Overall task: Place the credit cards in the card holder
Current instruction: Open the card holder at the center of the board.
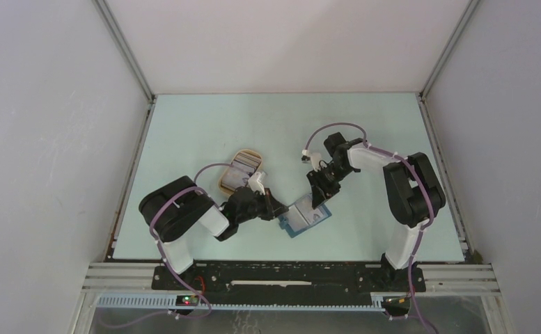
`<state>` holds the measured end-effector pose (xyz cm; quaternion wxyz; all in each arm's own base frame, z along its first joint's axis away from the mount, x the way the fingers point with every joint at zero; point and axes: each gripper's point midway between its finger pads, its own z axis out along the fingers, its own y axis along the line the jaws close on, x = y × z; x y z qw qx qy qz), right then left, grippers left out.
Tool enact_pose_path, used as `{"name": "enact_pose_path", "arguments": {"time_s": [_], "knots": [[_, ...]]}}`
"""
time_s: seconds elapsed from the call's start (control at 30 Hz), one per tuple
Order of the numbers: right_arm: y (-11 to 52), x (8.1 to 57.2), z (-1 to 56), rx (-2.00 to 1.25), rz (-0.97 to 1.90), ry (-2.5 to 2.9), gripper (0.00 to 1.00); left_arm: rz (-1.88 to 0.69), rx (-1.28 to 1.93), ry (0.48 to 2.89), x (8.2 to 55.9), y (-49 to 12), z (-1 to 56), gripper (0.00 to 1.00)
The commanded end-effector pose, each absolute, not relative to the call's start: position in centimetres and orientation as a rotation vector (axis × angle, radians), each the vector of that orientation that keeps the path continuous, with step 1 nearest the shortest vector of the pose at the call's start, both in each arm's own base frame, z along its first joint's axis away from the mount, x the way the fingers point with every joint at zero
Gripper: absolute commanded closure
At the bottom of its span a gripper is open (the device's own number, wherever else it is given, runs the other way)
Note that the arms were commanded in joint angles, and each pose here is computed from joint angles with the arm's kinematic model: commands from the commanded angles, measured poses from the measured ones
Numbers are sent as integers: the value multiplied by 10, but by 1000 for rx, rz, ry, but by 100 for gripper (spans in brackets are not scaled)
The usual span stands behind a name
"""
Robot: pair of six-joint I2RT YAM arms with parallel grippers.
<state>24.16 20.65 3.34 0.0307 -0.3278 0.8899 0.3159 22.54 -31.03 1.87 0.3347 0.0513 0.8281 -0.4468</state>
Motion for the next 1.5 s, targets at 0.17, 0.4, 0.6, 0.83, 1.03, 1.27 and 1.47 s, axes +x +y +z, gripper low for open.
{"name": "enact_pose_path", "arguments": {"time_s": [0.17,0.4,0.6,0.83,1.03,1.27,1.47], "knots": [[231,231,68,-958,1305,2658,60,-1174,194,2166,219,-315,15,100],[239,228,91,-859,1562,2571,62,-1228,175,2125,217,-317,26,99],[245,223,87,-832,1631,2594,74,-1292,157,2072,215,-319,42,92],[250,220,76,-830,1606,2648,94,-1386,139,2018,212,-323,55,82],[259,215,87,-809,1744,2596,100,-1454,112,1971,210,-322,63,75],[262,211,84,-791,1794,2608,97,-1446,103,1964,211,-320,65,68],[265,208,81,-771,1844,2616,100,-1444,95,1963,212,-319,66,59]]}}
